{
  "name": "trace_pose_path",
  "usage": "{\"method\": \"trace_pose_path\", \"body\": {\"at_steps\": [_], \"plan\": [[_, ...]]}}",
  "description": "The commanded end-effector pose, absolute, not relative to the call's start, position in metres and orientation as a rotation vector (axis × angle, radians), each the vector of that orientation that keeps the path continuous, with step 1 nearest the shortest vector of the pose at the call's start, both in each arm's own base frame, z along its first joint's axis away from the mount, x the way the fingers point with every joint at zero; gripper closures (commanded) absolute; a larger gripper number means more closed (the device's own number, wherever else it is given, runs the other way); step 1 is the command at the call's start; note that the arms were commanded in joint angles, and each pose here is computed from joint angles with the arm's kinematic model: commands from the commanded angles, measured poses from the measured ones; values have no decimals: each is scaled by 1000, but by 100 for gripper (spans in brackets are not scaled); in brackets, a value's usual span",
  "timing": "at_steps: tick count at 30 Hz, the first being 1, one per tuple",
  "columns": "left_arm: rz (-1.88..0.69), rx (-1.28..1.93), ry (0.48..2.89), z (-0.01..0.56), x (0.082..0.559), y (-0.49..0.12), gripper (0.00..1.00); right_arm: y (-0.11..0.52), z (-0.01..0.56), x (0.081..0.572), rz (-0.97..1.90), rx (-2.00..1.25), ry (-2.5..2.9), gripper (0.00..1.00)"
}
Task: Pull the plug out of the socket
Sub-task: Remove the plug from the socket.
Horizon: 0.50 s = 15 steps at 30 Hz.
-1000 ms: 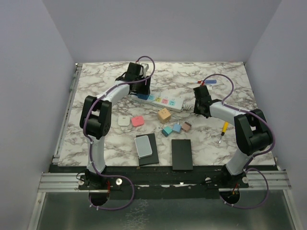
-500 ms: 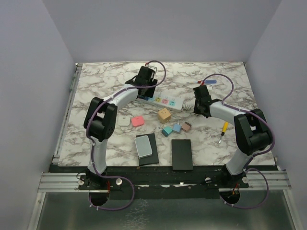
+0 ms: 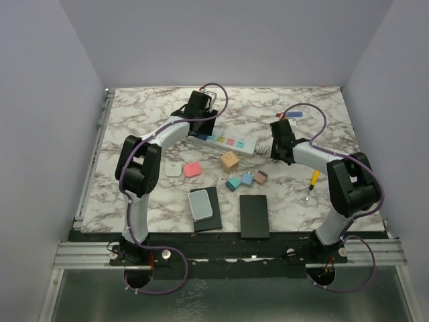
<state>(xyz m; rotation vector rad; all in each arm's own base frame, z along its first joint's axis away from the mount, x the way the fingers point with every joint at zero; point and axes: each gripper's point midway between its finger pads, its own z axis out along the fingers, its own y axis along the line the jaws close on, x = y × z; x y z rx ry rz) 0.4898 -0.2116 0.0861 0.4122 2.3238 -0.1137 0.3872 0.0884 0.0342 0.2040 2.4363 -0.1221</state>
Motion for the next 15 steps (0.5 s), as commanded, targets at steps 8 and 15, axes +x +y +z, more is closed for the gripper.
{"method": "trace_pose_path", "body": {"at_steps": [8,15], "plan": [[-296,312,2385,92,500,-183,100,64,1,361,-248,206,2578,96],[-368,264,2392,93,504,-178,100,64,0,361,-249,207,2582,96]]}}
